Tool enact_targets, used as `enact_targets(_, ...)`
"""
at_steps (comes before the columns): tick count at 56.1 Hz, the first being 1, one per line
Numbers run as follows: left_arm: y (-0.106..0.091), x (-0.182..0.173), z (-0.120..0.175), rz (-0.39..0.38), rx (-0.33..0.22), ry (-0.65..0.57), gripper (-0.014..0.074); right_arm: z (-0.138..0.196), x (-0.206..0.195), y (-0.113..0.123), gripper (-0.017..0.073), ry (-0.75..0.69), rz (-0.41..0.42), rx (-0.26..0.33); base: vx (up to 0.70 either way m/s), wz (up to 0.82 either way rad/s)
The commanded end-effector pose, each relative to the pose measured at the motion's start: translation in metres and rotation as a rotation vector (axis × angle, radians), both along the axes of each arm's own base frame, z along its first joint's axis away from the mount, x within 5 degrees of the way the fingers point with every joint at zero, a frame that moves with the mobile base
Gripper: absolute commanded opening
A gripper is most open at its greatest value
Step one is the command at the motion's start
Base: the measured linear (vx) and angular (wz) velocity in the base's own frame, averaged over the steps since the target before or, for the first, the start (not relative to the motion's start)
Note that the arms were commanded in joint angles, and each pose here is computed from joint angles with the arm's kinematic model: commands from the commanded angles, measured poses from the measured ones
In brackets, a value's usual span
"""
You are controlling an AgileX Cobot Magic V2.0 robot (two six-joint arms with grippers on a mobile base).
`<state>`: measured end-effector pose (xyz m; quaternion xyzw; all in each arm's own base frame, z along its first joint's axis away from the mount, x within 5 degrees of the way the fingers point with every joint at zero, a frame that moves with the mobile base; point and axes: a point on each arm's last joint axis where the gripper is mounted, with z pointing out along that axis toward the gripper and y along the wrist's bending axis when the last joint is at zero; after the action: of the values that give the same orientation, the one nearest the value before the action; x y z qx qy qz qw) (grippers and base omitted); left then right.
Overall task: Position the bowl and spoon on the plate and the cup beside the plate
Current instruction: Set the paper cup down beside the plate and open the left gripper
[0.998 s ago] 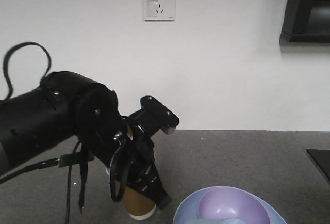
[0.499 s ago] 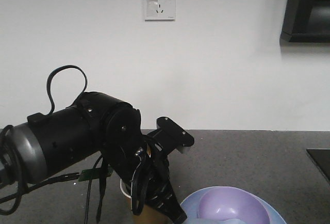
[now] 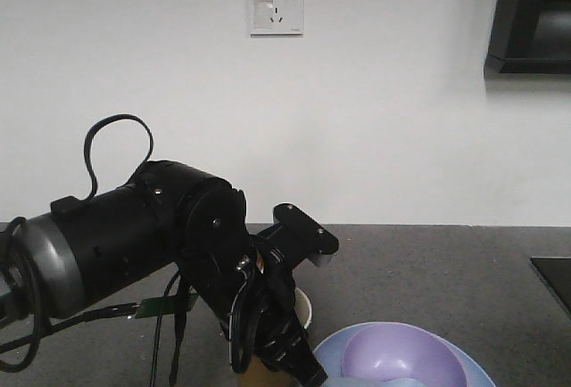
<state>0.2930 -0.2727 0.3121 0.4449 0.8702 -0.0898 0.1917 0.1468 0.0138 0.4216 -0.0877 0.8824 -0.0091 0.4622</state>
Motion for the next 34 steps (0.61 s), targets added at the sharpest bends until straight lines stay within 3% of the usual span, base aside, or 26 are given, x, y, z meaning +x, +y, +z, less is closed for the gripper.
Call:
enact_targets(1, 0.002, -0.005, 0.03, 0.011, -0.096, -0.076, 0.0503, 0.016, -0.001, -0.001, 0.0582, -0.108, 0.001, -0.002, 0.0, 0.0)
enact_targets(8, 0.002, -0.006, 0.033, 0.042, -0.111, -0.068, 0.055, 0.016, -0.001, -0.001, 0.0582, -0.108, 0.001, -0.002, 0.0, 0.0)
enact_targets(20, 0.006, -0.01, 0.043, 0.039, -0.128, -0.091, 0.0552, 0.016, -0.001, -0.001, 0.0582, -0.109, 0.001, -0.002, 0.0, 0.0)
enact_targets(34, 0.017, -0.021, 0.093, 0.034, -0.204, -0.181, 0.0552, 0.016, -0.001, -0.001, 0.0582, -0.107, 0.001, -0.002, 0.0, 0.0)
